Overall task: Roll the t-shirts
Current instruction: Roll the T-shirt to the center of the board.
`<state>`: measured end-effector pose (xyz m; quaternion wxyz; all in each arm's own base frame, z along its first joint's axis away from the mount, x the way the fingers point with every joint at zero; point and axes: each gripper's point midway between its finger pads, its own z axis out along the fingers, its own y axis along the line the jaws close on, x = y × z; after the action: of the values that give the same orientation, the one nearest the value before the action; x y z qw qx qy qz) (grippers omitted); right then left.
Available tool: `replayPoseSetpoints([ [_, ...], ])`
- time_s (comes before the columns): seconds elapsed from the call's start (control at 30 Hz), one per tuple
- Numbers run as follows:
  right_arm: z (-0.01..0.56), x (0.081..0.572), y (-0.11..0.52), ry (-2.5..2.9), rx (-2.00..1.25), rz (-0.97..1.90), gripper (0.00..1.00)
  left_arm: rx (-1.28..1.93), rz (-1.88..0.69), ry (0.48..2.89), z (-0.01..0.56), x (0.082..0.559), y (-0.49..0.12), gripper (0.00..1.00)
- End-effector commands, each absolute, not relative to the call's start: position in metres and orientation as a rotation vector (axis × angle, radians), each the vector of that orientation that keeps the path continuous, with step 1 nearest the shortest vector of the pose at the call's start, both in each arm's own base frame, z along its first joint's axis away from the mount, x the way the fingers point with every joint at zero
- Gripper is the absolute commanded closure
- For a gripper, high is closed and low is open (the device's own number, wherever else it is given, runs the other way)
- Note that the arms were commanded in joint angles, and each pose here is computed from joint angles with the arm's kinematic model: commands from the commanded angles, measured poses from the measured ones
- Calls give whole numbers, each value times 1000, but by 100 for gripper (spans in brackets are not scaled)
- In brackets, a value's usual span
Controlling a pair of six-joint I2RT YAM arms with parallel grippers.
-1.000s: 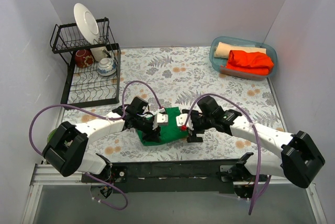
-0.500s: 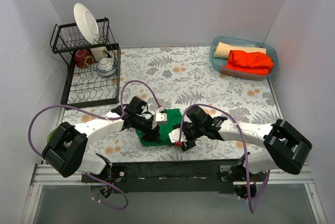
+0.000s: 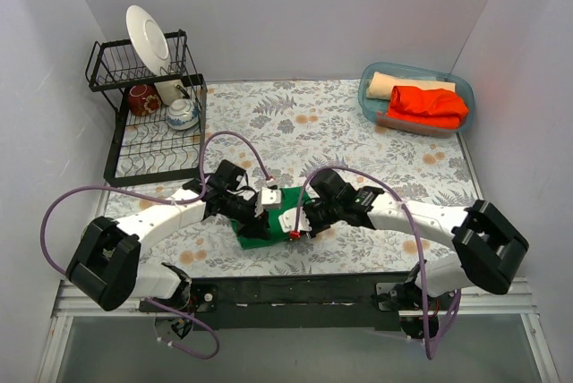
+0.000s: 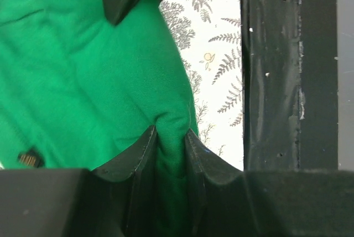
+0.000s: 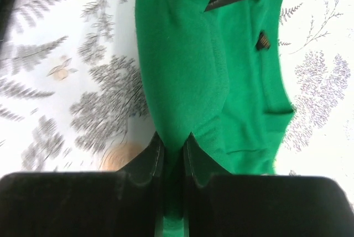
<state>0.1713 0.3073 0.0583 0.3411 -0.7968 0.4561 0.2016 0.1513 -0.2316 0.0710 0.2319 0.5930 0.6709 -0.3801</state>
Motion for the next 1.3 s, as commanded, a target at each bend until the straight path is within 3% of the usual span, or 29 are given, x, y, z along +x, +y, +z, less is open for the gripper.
replayPoseSetpoints([
  [0.0,80,155,265,1296,-2213,511,95,1687,-1032,1897,75,139,-217,96],
  [0.13,82,145,240,1386,-2303,489,96,1703,-1089,1895,82,136,-221,100],
  [0.37,84,107,235,1490,-2404,767,95,1743,-1359,1999,83,102,-217,100],
  [1.07,61,113,271,1565,-2536,1300,95,1774,-1138,2172,40,87,-179,100],
  [1.13,61,118,274,1575,-2509,1359,95,1743,-1100,2193,35,93,-179,95],
  [1.17,53,119,274,1611,-2508,1396,96,1737,-1076,2208,31,95,-177,86],
  [1.27,44,130,282,1630,-2488,1414,95,1712,-1059,2197,32,102,-177,73],
])
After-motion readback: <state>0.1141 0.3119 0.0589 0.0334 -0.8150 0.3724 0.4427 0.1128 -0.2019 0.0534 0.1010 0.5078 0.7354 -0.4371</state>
